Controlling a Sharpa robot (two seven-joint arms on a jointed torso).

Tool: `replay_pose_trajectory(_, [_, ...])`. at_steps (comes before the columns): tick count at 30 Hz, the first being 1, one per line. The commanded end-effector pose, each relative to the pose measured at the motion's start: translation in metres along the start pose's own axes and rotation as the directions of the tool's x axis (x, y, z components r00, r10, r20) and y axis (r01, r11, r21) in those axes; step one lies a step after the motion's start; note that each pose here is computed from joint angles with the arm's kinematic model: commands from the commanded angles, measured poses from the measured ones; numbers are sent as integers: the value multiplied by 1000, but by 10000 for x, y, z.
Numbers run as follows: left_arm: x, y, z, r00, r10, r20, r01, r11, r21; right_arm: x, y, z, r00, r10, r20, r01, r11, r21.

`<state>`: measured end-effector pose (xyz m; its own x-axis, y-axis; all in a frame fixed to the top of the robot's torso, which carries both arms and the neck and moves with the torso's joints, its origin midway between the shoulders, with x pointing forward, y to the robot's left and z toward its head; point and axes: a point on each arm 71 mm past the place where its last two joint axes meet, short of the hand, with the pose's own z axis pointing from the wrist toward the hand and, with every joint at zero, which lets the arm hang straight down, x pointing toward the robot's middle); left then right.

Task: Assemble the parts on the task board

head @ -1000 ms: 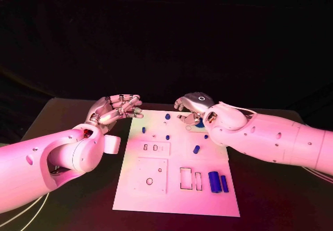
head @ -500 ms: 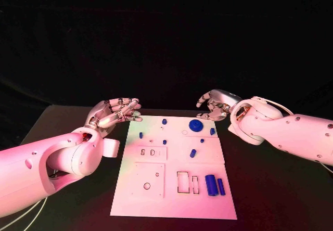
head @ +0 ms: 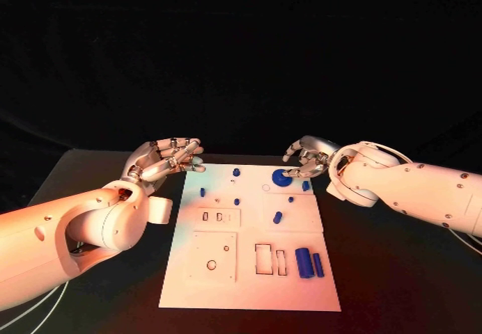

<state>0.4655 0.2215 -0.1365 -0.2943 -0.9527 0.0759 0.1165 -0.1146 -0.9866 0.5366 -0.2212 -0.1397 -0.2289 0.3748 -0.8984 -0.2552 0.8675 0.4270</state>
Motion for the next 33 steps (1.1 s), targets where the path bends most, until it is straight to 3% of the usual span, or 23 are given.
replay_pose_trajectory(1, [31,-12,6,1000,-14,-22,14,1000,7,61,-19,29,999,-18,-30,19,1000,22])
replay_pose_trajectory(12, [38,-9,10,1000,-15,-24,15,1000,6,219,-8,115,996,-68,-50,69,997,27])
replay_pose_trajectory(33, [16,-11,4,1000,-12,-18,12,1000,5,289,-67,166,992,-101,-79,103,994,31])
